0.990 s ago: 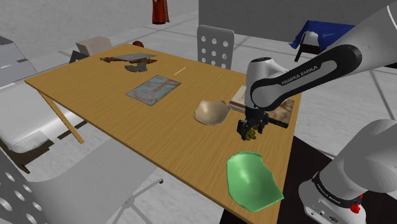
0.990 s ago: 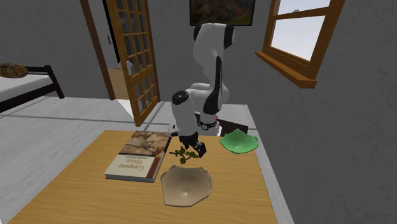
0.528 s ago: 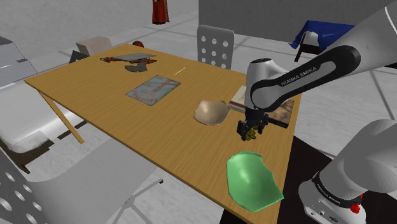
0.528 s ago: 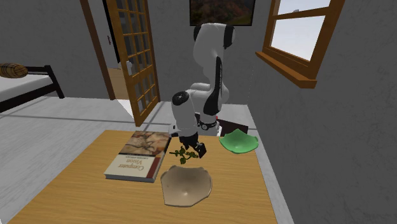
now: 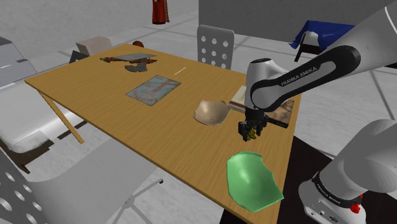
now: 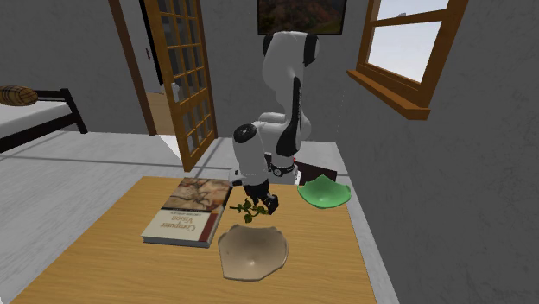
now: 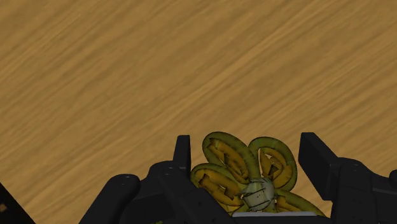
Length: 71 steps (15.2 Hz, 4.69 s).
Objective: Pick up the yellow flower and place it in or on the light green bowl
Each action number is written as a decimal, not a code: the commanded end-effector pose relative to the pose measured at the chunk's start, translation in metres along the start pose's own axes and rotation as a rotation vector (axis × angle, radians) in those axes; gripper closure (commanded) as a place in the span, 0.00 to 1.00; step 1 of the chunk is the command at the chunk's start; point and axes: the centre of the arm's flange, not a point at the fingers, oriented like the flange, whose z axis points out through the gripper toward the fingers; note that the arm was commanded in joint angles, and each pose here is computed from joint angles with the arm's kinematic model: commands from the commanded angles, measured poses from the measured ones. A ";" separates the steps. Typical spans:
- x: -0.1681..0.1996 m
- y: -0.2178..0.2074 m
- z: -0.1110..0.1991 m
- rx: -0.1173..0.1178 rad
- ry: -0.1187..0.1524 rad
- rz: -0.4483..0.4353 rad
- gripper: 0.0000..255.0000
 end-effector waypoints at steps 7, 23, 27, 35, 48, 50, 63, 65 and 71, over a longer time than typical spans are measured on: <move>-0.005 0.000 -0.026 0.000 0.000 0.000 1.00; -0.020 0.000 -0.093 0.000 0.001 0.000 0.00; 0.019 0.025 -0.083 -0.026 0.033 0.112 0.00; 0.060 0.060 -0.059 -0.057 0.070 0.242 0.00; 0.062 0.061 -0.035 -0.057 0.070 0.242 1.00; 0.062 0.061 -0.035 -0.057 0.070 0.242 1.00; 0.055 0.061 -0.066 -0.057 0.070 0.242 1.00; 0.053 0.061 -0.076 -0.057 0.070 0.242 1.00; 0.046 0.061 -0.107 -0.057 0.070 0.242 1.00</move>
